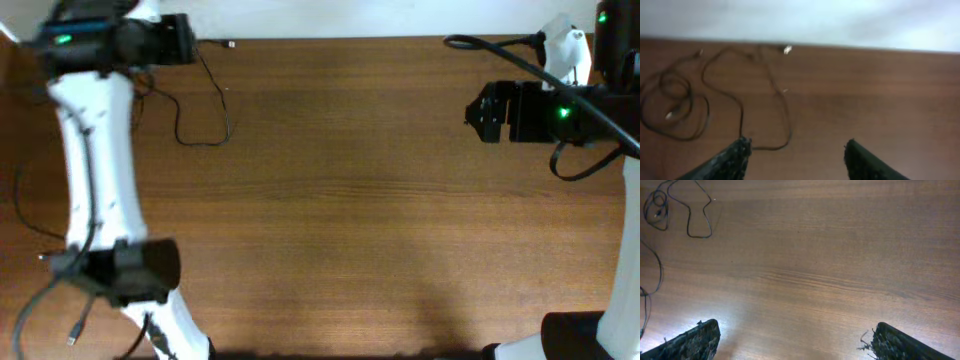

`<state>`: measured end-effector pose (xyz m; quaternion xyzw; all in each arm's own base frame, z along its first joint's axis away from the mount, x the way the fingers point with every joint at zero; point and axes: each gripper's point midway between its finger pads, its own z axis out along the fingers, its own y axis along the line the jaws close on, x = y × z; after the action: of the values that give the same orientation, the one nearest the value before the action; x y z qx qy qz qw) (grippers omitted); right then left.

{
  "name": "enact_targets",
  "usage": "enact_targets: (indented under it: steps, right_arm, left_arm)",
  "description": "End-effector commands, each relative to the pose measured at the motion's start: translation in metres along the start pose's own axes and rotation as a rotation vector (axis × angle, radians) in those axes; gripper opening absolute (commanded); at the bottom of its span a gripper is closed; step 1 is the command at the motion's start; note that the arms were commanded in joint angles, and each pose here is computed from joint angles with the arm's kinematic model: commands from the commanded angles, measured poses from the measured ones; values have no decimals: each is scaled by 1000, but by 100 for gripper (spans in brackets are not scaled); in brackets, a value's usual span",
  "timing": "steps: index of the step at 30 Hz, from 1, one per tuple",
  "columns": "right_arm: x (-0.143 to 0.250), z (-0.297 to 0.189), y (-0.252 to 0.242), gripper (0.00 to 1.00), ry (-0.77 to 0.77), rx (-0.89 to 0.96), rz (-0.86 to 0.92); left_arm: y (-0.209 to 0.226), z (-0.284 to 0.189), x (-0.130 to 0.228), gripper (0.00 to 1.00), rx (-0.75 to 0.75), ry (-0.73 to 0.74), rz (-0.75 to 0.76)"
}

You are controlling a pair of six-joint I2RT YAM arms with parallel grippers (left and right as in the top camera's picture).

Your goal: Untangle cables

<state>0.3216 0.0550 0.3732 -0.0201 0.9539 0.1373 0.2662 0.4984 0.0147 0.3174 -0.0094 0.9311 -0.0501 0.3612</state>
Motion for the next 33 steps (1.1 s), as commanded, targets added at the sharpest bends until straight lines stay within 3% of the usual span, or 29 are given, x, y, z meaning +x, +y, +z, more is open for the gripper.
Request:
enact_targets:
  steps: [1, 5, 10, 18, 19, 21, 22, 23, 26, 28, 29, 31, 33]
  right_arm:
    - [9, 4, -1, 99, 33, 7, -6]
    - [12, 9, -3, 99, 51, 8, -1]
    - [12, 9, -3, 99, 51, 8, -1]
    - [12, 9, -3, 99, 51, 8, 0]
    - [12, 9, -3, 99, 51, 8, 0]
    - [12, 9, -3, 99, 51, 8, 0]
    - [12, 9, -3, 99, 51, 8, 0]
    - [12, 9, -3, 99, 51, 8, 0]
    - [12, 9, -3, 99, 51, 8, -1]
    - [12, 9, -3, 99, 51, 8, -1]
    - [12, 9, -3, 99, 51, 9, -1]
    - [12, 9, -3, 99, 52, 9, -1]
    - [12, 9, -3, 99, 52, 9, -1]
  left_arm:
    - [5, 81, 29, 70, -250, 131, 45]
    - [6, 161, 60, 72, -273, 221, 50]
    - [12, 227, 98, 71, -282, 291, 17]
    - [17, 284, 137, 61, -288, 342, 15]
    - [20, 289, 144, 56, -292, 359, 7]
    - [23, 296, 158, 36, -296, 395, 9]
    - [23, 296, 163, 23, -298, 412, 11]
    - [23, 295, 165, 0, -299, 421, 11]
    - [35, 268, 137, 0, -328, 375, -51]
    - [53, 225, 98, 0, -363, 297, -119]
    - [64, 195, 74, 0, -372, 242, -145]
    - [101, 91, 10, 0, -409, 55, -213]
    - [134, -7, -28, 0, -460, -132, -258]
